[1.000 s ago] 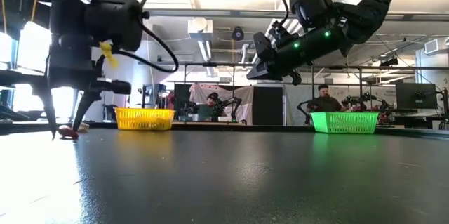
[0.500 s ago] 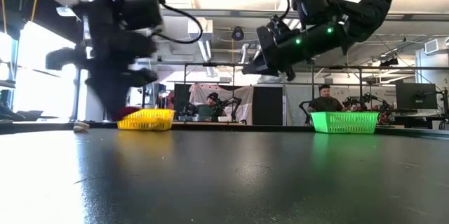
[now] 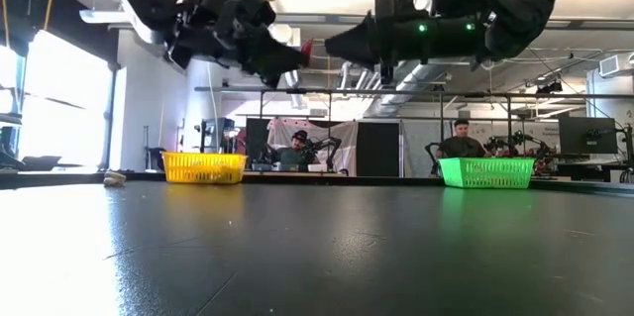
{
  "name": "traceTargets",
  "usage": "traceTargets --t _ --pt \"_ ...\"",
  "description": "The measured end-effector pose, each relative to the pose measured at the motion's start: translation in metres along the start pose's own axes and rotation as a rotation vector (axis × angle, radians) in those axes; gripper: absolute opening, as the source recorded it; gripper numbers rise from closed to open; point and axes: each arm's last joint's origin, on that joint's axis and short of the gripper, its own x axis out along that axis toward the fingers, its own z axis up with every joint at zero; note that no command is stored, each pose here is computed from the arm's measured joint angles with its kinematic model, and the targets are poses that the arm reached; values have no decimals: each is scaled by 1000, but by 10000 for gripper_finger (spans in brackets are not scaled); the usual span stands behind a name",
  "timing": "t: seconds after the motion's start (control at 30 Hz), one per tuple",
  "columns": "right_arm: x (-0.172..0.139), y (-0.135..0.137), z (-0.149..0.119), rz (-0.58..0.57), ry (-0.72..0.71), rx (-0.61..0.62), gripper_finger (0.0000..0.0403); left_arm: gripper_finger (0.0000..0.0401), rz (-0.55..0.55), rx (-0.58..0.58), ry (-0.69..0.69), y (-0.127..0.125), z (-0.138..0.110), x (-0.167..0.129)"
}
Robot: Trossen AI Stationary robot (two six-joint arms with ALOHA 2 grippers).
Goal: Sort produce into baskets
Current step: Put the red chili pepper into the green bin
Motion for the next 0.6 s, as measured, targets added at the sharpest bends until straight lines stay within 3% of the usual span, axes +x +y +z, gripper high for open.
traceTargets --t 0.3,0.6 --pt "6 0 16 17 -83 69 157 7 -30 -23 -121 20 -7 9" --pt "19 2 28 10 -30 117 146 7 -69 49 -162 24 8 20"
